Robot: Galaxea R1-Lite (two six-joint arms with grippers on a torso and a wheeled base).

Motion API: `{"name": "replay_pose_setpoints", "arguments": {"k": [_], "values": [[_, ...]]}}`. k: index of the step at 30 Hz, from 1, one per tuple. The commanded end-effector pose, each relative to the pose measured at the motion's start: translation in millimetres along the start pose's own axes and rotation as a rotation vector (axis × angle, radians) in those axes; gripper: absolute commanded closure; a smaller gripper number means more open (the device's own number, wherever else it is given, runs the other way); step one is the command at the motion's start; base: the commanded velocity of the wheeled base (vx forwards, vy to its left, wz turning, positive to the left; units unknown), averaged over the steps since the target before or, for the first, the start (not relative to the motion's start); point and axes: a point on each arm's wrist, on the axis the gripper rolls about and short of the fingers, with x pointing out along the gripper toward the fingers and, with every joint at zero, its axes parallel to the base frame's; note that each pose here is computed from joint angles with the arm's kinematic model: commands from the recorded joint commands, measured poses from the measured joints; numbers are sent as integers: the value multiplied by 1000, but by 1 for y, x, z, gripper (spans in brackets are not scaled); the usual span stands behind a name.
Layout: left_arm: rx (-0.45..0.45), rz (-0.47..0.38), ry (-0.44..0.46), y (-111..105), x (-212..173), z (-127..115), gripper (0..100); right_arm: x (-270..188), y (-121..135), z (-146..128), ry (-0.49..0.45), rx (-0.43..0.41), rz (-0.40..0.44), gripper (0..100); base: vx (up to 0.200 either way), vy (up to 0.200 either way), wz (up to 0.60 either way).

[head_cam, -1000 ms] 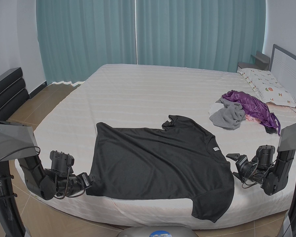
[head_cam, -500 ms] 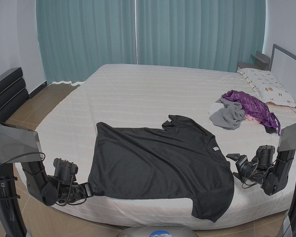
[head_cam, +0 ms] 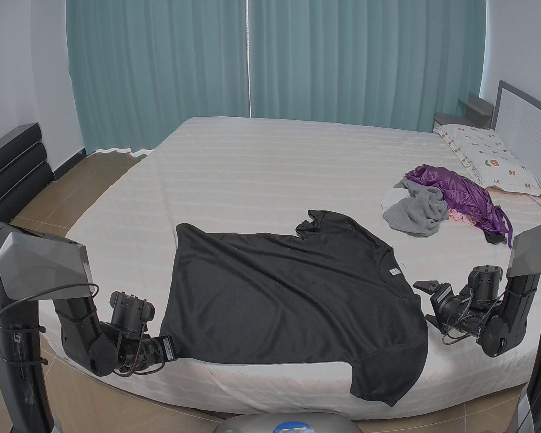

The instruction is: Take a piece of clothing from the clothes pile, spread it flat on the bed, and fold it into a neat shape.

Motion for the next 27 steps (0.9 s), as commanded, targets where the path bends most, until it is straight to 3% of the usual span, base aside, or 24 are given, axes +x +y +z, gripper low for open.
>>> {"name": "replay_pose_setpoints", "arguments": {"k": [1, 19, 20, 27], "values": [[-3, -1, -4, -1, 7, 2, 100, 0, 0, 0, 1, 0, 0, 0, 0, 0, 0], [-47, 7, -21, 8, 1, 9, 100, -1, -2, -1, 5, 0, -7, 0, 0, 0, 0], [-48, 3, -21, 9, 1, 10, 0, -1, -2, -1, 5, 0, -7, 0, 0, 0, 0], [-12, -17, -52, 6, 9, 11, 0, -1, -2, -1, 5, 0, -7, 0, 0, 0, 0]]}}
